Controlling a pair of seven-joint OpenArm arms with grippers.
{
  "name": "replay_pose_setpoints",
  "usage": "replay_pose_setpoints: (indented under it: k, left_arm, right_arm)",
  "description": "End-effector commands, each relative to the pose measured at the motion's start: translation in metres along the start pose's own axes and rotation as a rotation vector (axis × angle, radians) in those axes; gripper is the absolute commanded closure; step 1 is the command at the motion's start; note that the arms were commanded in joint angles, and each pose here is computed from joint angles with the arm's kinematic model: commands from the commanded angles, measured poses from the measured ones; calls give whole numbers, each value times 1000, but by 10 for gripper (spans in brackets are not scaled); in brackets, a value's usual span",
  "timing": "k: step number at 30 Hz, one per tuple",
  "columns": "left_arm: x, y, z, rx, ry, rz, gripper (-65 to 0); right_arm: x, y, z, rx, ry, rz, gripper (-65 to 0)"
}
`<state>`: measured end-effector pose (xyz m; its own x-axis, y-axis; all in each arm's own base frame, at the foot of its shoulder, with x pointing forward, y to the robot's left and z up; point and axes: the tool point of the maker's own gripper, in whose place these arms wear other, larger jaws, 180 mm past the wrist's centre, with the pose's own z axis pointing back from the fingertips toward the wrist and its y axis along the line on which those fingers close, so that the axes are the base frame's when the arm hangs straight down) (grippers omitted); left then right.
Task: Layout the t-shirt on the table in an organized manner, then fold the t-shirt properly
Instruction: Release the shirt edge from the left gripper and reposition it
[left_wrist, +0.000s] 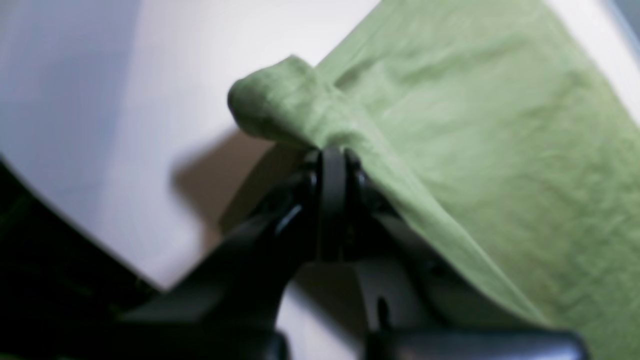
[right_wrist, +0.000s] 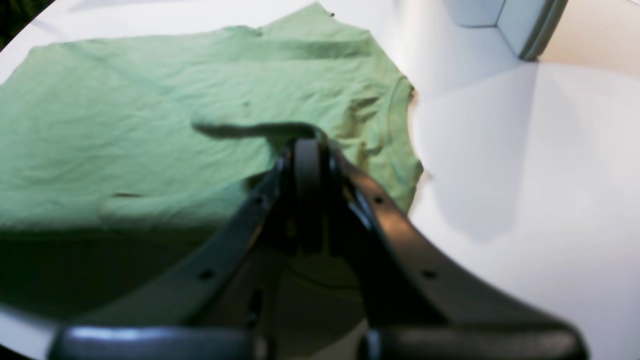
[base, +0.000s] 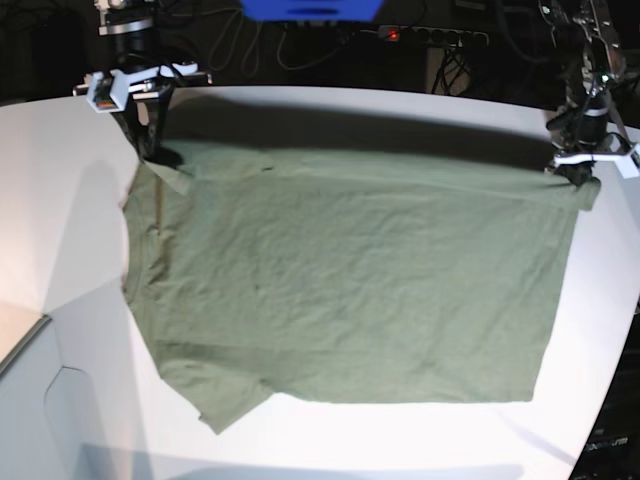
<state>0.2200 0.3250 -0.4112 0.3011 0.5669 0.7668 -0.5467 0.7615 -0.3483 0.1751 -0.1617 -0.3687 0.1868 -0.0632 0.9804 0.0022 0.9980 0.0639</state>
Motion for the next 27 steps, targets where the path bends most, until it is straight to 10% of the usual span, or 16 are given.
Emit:
replay_pose_setpoints:
  k: [1, 16, 27]
  left_arm:
    - [13, 1, 0, -2, -39, -11, 0]
    - [8, 21, 16, 34, -21, -48, -313]
    - [71, 7, -11, 41, -162, -128, -262]
  right_arm:
    - [9, -2, 1, -6, -41, -7, 0]
    - [-5, -3, 5, -9, -4, -16, 0]
    - [-5, -3, 5, -9, -4, -16, 0]
